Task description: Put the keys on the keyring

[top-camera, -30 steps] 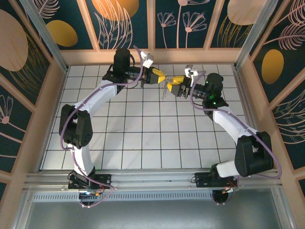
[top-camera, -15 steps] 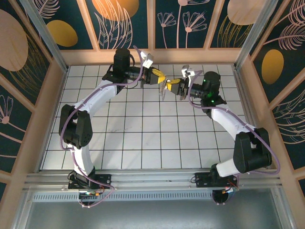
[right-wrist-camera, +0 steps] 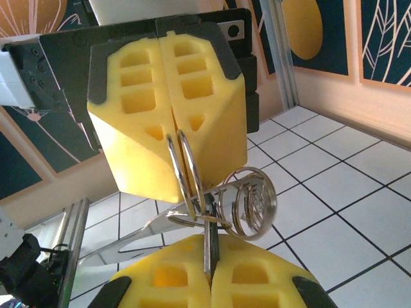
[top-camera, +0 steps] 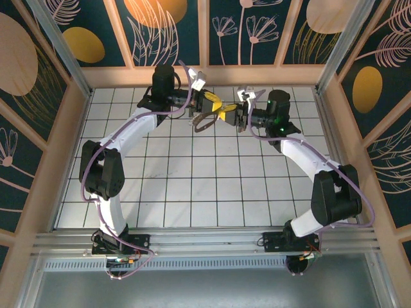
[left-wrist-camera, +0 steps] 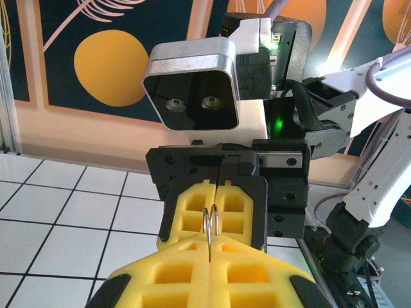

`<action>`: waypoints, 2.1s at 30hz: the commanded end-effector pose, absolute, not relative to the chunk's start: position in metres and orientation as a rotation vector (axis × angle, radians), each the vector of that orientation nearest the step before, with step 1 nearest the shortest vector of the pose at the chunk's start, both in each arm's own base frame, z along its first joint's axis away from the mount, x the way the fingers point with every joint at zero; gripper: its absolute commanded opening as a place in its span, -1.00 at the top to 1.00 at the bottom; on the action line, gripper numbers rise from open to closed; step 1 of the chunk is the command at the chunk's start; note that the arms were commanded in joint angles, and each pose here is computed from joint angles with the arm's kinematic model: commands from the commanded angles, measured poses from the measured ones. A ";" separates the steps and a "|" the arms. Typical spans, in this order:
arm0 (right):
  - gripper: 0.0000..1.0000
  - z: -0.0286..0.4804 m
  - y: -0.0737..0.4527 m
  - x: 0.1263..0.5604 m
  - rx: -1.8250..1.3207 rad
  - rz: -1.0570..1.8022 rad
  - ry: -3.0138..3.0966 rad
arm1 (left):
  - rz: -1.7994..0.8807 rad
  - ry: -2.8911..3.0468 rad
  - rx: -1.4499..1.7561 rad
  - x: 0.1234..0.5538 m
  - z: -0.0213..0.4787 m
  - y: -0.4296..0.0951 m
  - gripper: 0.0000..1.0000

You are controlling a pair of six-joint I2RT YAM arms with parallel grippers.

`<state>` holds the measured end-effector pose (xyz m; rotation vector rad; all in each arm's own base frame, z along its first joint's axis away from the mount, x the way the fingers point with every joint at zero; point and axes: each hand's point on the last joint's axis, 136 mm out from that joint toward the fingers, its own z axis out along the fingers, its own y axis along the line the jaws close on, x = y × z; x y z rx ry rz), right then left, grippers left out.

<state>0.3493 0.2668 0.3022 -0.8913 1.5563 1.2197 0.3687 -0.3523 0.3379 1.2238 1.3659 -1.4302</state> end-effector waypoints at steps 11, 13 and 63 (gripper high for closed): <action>1.00 0.287 0.279 0.339 -0.983 1.271 1.588 | -1.403 1.242 1.254 0.357 0.370 -0.351 1.00; 1.00 0.287 0.280 0.339 -0.986 1.270 1.590 | -1.405 1.246 1.253 0.358 0.369 -0.351 1.00; 0.23 0.356 0.253 0.347 -0.869 1.222 1.402 | -1.395 1.236 1.260 0.351 0.369 -0.349 1.00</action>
